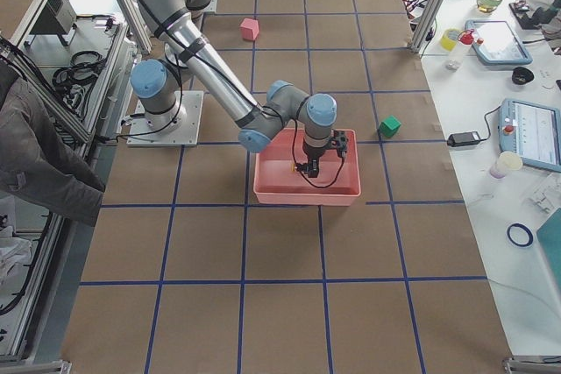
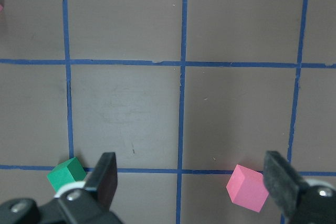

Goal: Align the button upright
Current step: 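Lower the right gripper into the tray and grasp the black switch body, then lift the button out of the tray with the right gripper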

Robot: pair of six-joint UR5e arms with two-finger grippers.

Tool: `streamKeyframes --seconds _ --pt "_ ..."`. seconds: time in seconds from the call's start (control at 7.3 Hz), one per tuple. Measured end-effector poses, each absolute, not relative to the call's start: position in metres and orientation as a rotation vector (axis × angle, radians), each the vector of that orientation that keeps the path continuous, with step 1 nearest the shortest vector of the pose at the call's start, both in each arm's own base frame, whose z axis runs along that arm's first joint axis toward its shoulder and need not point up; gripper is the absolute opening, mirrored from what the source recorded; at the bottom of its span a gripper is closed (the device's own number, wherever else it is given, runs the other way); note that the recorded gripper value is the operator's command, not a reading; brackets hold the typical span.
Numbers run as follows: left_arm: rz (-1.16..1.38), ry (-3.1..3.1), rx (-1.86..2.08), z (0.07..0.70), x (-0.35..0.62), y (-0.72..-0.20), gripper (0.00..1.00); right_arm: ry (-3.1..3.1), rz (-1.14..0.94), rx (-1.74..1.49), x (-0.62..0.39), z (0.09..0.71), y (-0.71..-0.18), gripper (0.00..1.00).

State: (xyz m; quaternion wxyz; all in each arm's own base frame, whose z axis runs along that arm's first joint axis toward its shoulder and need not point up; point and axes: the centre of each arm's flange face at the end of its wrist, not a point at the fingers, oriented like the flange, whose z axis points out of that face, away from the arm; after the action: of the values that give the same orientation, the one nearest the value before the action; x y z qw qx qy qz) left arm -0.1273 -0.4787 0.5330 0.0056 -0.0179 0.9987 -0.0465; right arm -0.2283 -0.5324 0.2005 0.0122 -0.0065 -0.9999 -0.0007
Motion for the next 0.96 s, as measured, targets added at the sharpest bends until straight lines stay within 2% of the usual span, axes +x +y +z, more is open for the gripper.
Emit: streamKeyframes --seconds 0.14,0.68,0.96 --pt "-0.142 3.126 -0.056 0.532 -0.127 -0.479 1.00 -3.116 -0.005 -0.018 -0.228 0.201 -0.532 0.01" --pt "-0.134 3.128 -0.055 0.528 -0.128 -0.482 1.00 -3.105 0.023 -0.020 -0.230 0.217 -0.535 0.00" --pt "-0.136 3.128 -0.056 0.528 -0.127 -0.483 1.00 -3.093 0.044 -0.001 -0.230 0.259 -0.539 0.00"
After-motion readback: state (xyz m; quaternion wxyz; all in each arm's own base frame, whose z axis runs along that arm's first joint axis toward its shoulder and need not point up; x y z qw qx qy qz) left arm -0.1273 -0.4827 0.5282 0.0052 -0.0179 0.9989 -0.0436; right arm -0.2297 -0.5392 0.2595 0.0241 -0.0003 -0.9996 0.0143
